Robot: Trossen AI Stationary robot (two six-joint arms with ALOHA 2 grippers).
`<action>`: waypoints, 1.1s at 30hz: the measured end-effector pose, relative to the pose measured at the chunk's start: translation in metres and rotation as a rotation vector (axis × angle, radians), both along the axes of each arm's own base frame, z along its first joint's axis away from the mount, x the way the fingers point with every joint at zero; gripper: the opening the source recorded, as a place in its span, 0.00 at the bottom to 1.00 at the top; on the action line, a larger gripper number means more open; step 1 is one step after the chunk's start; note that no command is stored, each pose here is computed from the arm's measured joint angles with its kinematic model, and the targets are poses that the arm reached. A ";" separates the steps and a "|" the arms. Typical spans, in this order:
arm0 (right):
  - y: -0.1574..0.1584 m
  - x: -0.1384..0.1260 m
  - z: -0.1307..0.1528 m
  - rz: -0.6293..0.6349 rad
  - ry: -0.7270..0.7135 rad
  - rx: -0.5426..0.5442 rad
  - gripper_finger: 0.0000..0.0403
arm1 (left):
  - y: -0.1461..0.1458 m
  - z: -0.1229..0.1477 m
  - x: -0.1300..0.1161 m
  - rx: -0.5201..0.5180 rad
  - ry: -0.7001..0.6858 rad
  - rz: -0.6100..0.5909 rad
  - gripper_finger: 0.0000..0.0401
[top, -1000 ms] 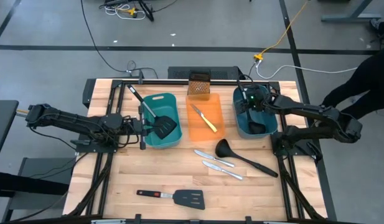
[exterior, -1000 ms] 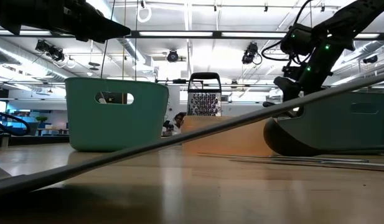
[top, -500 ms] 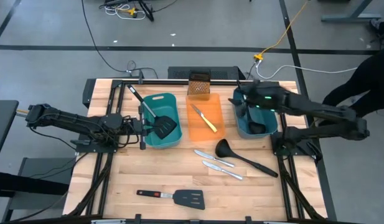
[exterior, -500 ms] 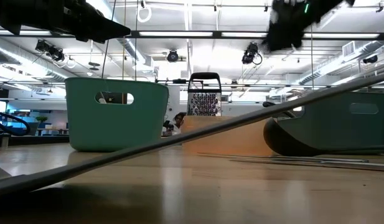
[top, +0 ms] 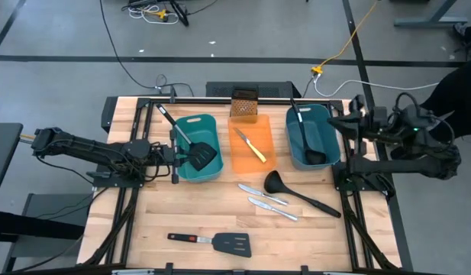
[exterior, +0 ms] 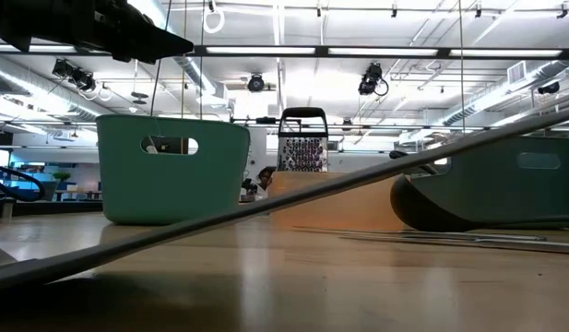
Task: Pick & Place Kitchen Items
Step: Put the black spatula into the green bin
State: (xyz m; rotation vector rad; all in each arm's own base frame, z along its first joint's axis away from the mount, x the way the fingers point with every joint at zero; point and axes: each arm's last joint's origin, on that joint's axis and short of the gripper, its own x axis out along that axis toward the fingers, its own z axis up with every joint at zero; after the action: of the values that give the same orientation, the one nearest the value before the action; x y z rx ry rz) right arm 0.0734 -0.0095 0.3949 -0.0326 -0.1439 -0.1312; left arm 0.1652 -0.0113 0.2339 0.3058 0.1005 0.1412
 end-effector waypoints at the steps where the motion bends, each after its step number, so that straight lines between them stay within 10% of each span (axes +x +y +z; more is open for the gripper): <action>1: 0.000 -0.005 -0.001 -0.021 0.002 0.006 0.06 | 0.000 0.000 0.000 0.000 0.000 0.000 0.04; 18: 0.005 -0.040 -0.092 -0.006 -0.144 0.003 0.01 | 0.000 0.000 0.000 0.004 0.001 0.000 0.04; 33: 0.002 -0.006 -0.144 0.019 -0.057 0.041 0.01 | 0.000 -0.001 0.000 0.003 0.005 0.008 0.04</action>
State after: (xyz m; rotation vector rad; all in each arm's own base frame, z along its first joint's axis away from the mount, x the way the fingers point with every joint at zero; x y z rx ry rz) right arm 0.0679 -0.0071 0.2504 0.0137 -0.1987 -0.1167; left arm 0.1651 -0.0110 0.2334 0.3084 0.1063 0.1488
